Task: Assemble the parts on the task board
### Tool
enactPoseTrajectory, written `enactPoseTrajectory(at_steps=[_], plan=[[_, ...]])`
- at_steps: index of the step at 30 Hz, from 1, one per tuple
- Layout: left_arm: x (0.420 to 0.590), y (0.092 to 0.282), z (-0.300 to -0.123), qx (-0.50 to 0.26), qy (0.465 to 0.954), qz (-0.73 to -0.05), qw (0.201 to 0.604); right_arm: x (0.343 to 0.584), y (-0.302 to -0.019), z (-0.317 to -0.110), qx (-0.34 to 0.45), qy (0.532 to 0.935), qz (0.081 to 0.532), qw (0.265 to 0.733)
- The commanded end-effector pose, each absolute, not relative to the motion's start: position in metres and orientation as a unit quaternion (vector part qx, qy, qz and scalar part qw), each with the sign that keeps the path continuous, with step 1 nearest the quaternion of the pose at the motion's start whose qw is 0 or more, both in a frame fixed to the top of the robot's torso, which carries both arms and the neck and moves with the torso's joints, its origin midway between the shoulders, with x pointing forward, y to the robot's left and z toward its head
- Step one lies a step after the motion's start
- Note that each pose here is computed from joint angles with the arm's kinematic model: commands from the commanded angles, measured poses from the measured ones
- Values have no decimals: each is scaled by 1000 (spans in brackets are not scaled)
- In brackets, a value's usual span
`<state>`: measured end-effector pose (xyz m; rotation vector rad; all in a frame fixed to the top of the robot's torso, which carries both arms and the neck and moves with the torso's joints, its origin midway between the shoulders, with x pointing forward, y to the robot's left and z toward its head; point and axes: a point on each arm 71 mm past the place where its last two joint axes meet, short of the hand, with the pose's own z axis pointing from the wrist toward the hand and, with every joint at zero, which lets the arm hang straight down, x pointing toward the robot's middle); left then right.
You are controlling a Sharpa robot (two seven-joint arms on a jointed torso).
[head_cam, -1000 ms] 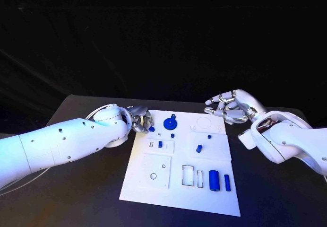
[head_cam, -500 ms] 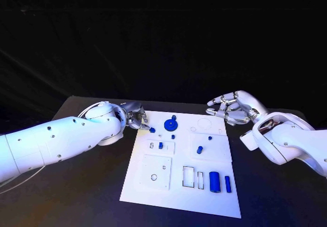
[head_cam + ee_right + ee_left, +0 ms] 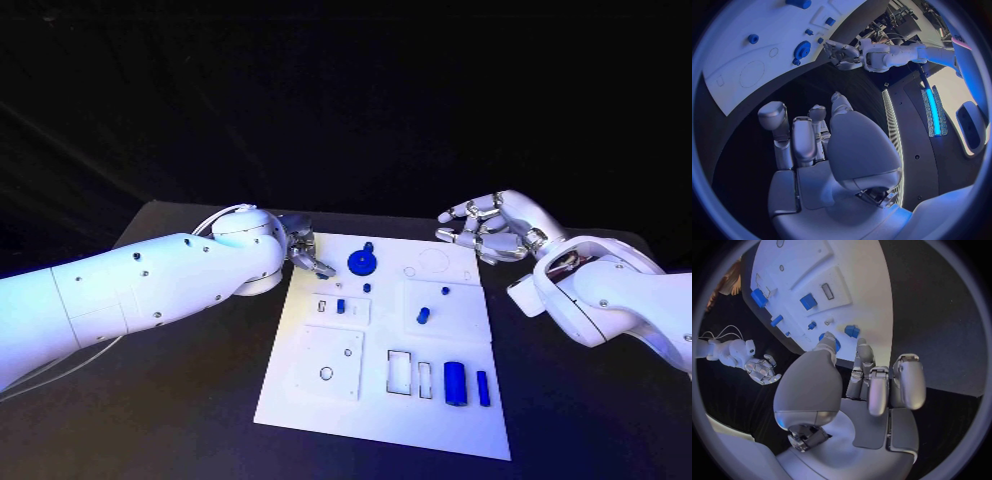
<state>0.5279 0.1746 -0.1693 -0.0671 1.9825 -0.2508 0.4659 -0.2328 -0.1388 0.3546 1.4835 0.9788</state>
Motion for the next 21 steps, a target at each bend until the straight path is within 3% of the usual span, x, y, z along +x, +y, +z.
enactPoseTrajectory(at_steps=[1,21], plan=[[530,179,-172,-32,851,-47,522,466,-231,-139,147,647,426,615],[540,158,-171,-16,863,-25,504,467,-228,-140,145,648,428,613]])
